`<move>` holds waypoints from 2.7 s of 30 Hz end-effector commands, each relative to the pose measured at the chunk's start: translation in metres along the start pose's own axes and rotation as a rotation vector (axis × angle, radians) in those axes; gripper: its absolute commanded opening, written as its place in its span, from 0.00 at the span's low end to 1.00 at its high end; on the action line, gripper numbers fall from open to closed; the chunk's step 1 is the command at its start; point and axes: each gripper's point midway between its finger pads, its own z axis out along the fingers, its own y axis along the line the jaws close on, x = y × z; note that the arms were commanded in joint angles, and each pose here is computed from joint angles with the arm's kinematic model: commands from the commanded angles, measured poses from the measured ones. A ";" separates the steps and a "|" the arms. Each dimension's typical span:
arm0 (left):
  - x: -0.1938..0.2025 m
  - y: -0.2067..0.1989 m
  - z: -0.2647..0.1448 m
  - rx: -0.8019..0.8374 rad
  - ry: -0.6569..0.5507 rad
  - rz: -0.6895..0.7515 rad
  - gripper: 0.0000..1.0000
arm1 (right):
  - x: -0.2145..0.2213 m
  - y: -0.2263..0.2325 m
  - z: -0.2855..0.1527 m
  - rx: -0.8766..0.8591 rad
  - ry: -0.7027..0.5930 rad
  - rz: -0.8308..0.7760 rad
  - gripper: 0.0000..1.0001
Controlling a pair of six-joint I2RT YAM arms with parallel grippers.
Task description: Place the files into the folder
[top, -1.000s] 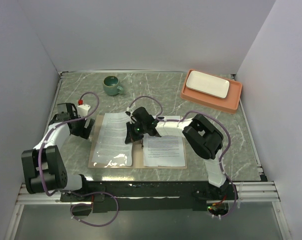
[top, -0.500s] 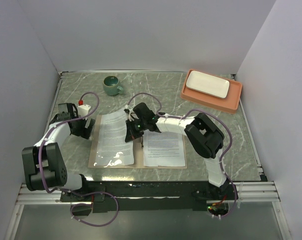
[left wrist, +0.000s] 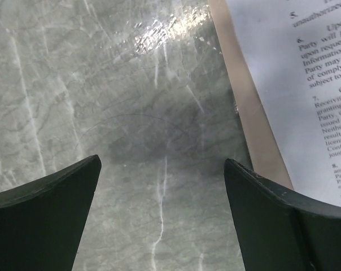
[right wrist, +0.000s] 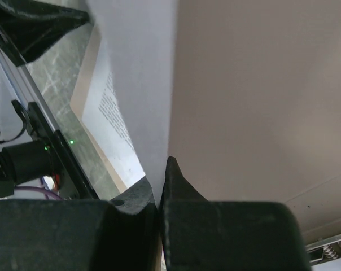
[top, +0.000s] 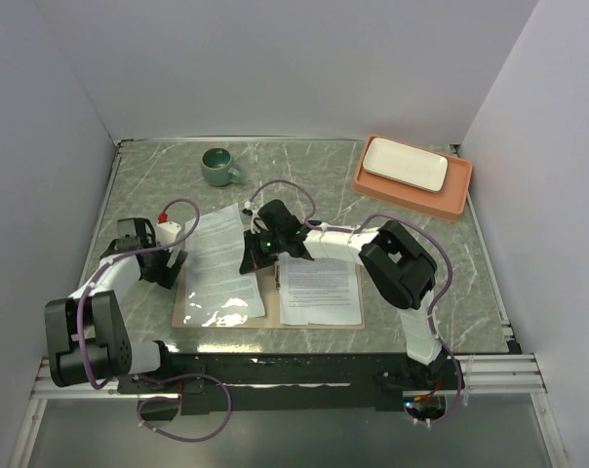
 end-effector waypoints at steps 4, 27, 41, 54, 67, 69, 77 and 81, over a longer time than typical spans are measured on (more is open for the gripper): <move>0.007 0.002 -0.002 -0.026 -0.019 0.059 0.98 | -0.016 0.012 0.007 -0.012 -0.070 0.019 0.00; 0.015 -0.015 -0.012 0.031 -0.031 0.077 0.99 | 0.023 0.009 0.015 0.091 -0.026 0.157 0.00; 0.034 -0.021 -0.007 0.053 0.023 0.143 0.99 | 0.020 -0.002 0.015 0.178 -0.094 0.249 0.00; 0.030 -0.022 -0.009 0.064 0.019 0.128 0.99 | 0.026 0.009 0.026 0.166 -0.084 0.316 0.00; 0.028 -0.022 -0.010 0.069 0.017 0.125 0.98 | 0.002 0.003 0.021 0.196 -0.094 0.315 0.00; 0.029 -0.023 -0.010 0.072 0.019 0.128 0.98 | 0.003 0.000 0.023 0.208 -0.086 0.316 0.00; 0.017 -0.021 -0.014 0.086 0.003 0.111 0.97 | 0.006 -0.005 0.029 0.204 -0.076 0.368 0.00; 0.016 -0.019 -0.013 0.083 0.001 0.113 0.97 | 0.012 -0.003 0.028 0.201 -0.071 0.361 0.00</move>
